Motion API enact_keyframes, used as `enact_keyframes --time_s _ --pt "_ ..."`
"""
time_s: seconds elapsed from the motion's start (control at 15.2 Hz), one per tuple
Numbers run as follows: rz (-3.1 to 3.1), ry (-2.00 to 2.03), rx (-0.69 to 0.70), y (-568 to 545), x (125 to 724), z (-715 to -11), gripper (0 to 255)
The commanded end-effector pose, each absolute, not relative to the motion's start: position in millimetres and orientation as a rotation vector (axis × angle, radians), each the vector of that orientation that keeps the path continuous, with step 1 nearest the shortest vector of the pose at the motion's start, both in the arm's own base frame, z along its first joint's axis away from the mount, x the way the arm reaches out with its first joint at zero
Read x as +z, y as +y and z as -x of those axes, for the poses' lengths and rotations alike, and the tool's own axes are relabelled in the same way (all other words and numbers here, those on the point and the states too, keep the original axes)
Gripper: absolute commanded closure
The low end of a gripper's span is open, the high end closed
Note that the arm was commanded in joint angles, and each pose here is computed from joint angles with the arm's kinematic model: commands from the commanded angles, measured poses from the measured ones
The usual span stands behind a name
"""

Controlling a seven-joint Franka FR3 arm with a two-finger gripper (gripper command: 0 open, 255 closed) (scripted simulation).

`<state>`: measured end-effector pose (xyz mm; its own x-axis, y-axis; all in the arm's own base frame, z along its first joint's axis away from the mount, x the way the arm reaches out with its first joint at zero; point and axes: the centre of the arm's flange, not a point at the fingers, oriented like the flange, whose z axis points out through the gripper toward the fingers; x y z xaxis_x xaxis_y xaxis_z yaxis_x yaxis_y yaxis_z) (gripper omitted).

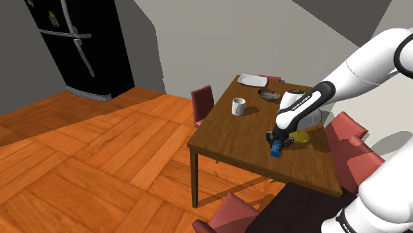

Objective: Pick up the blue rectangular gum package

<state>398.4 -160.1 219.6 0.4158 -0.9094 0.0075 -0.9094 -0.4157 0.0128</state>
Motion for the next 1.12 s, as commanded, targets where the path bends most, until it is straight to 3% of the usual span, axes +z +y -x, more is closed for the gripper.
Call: enact_keyframes --time_s 0.0,1.06 --pt "-2.626 -1.692 -0.018 -161 221 -395 255" --pt "-2.626 -1.692 -0.018 -161 296 -395 255"
